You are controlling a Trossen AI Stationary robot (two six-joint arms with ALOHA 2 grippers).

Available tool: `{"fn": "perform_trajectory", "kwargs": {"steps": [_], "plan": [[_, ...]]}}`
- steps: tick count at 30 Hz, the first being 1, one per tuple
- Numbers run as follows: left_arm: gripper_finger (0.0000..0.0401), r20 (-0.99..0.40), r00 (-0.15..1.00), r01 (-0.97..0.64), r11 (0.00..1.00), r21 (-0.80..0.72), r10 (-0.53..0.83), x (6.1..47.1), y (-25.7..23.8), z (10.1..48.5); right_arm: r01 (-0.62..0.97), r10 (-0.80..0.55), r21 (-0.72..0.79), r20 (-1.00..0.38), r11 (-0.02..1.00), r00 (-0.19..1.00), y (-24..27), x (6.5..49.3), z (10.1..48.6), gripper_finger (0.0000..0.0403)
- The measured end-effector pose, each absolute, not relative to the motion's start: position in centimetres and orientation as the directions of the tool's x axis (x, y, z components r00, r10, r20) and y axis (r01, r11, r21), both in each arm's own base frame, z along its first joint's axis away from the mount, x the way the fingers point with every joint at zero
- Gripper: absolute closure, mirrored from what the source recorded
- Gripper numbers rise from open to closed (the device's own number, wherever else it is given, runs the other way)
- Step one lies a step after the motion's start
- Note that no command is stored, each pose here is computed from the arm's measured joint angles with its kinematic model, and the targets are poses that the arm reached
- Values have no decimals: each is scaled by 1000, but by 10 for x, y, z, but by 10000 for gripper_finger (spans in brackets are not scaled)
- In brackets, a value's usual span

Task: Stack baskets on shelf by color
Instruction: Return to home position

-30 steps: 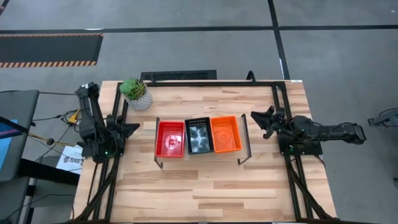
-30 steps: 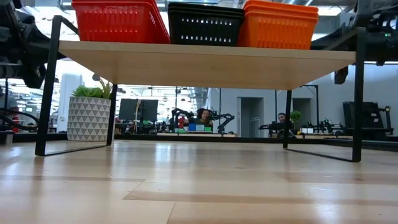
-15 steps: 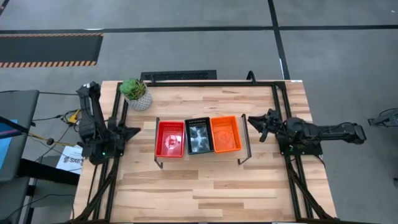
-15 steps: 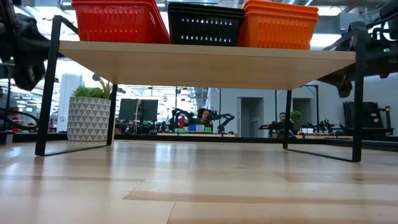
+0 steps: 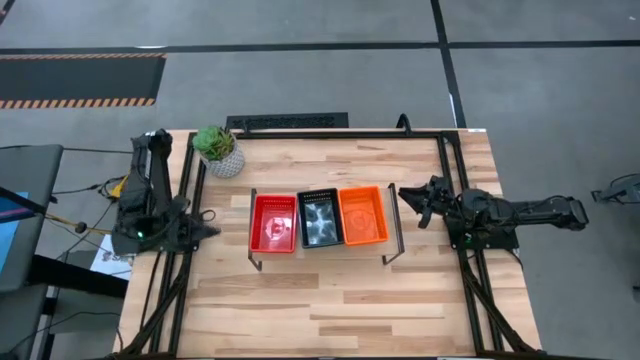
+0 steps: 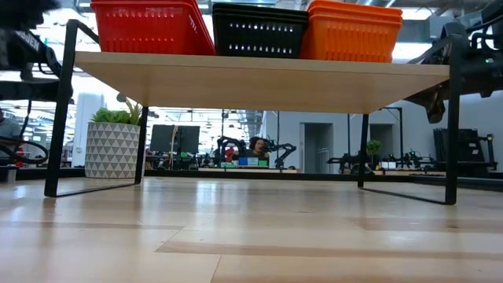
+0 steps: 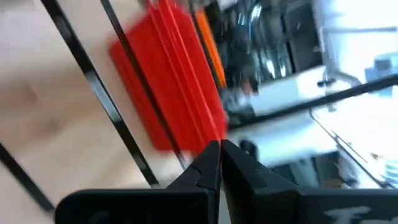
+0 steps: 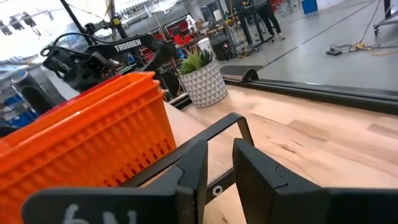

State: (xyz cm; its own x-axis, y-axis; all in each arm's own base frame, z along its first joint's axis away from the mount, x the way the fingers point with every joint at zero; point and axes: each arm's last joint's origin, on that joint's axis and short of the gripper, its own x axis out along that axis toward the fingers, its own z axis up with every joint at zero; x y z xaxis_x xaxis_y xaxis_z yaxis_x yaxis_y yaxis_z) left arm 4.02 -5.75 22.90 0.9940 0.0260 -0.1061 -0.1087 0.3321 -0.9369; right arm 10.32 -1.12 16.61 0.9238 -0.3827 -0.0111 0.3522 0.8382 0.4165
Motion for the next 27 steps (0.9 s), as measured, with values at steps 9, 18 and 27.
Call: {"fn": "perform_trajectory", "kwargs": {"steps": [9,18,27], "plan": [[401,-142,756,-106,94,-990,-639,35,-76,279,334,-380,463,7,821,925,-11,103,168,305],[401,435,273,961,226,-157,-858,24,-97,340,319,-374,469,26,824,927,-11,103,170,305],[401,326,370,891,431,141,-870,23,-69,310,298,-374,472,72,830,925,-11,103,174,305]]}}
